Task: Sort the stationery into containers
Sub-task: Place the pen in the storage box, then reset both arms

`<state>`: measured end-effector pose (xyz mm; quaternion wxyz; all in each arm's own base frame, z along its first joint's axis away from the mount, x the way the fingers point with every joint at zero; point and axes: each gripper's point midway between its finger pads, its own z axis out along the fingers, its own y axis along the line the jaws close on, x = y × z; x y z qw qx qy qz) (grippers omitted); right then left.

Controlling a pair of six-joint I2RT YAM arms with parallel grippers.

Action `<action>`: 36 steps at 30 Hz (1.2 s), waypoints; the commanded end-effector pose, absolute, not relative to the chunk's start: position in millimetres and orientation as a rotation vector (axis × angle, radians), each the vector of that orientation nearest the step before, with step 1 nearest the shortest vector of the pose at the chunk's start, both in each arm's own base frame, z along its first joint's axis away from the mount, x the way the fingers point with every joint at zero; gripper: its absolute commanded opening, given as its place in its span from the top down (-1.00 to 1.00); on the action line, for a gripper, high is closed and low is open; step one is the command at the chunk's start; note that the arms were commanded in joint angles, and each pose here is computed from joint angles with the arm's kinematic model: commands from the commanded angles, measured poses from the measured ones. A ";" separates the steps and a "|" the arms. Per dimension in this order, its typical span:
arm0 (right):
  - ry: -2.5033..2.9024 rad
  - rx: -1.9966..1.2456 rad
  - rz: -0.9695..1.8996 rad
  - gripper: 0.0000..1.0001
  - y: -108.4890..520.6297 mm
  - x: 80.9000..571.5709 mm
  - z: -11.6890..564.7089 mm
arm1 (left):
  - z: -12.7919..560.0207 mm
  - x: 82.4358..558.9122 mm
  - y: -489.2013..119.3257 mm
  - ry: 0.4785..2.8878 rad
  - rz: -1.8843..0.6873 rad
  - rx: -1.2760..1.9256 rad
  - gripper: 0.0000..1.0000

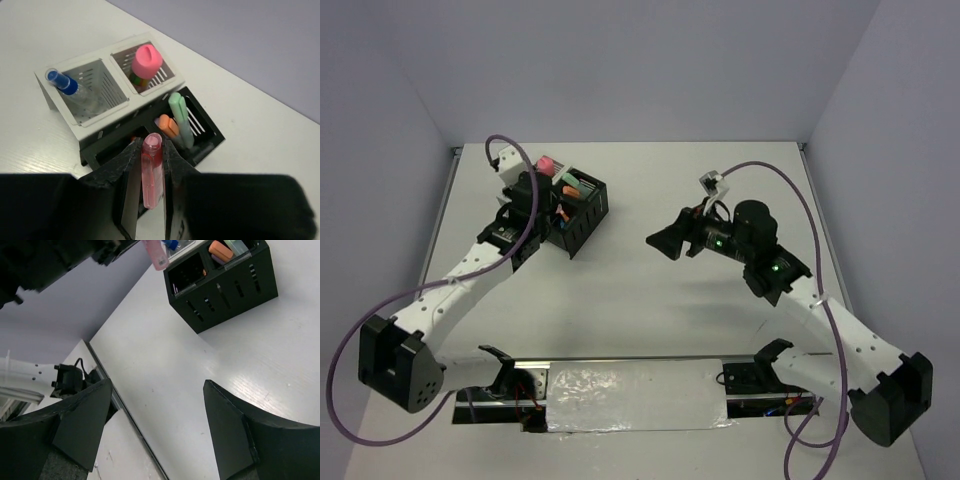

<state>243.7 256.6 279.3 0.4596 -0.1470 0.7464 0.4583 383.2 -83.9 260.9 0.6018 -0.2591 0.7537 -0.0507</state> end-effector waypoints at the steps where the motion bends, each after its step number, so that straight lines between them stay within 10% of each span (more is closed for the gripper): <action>1: 1.825 -0.380 1.084 -0.62 244.2 231.7 271.4 | 283.0 401.8 -66.6 1.647 -0.035 -0.620 1.00; 8: 1.747 -0.450 1.148 -0.65 236.8 198.9 286.6 | 230.7 428.3 -64.8 1.733 0.008 -0.602 0.80; 11: 1.704 -0.460 1.146 -0.65 230.4 188.6 298.5 | 217.6 435.0 -71.5 1.771 -0.005 -0.567 -0.24; 15: 1.639 -0.465 1.151 -0.67 222.6 176.7 315.9 | 215.9 421.3 -65.8 1.784 -0.012 -0.634 -0.79; 36: 1.743 -0.041 0.334 -1.00 48.7 158.1 368.0 | 306.8 186.4 -21.8 1.924 -0.167 -0.294 -0.99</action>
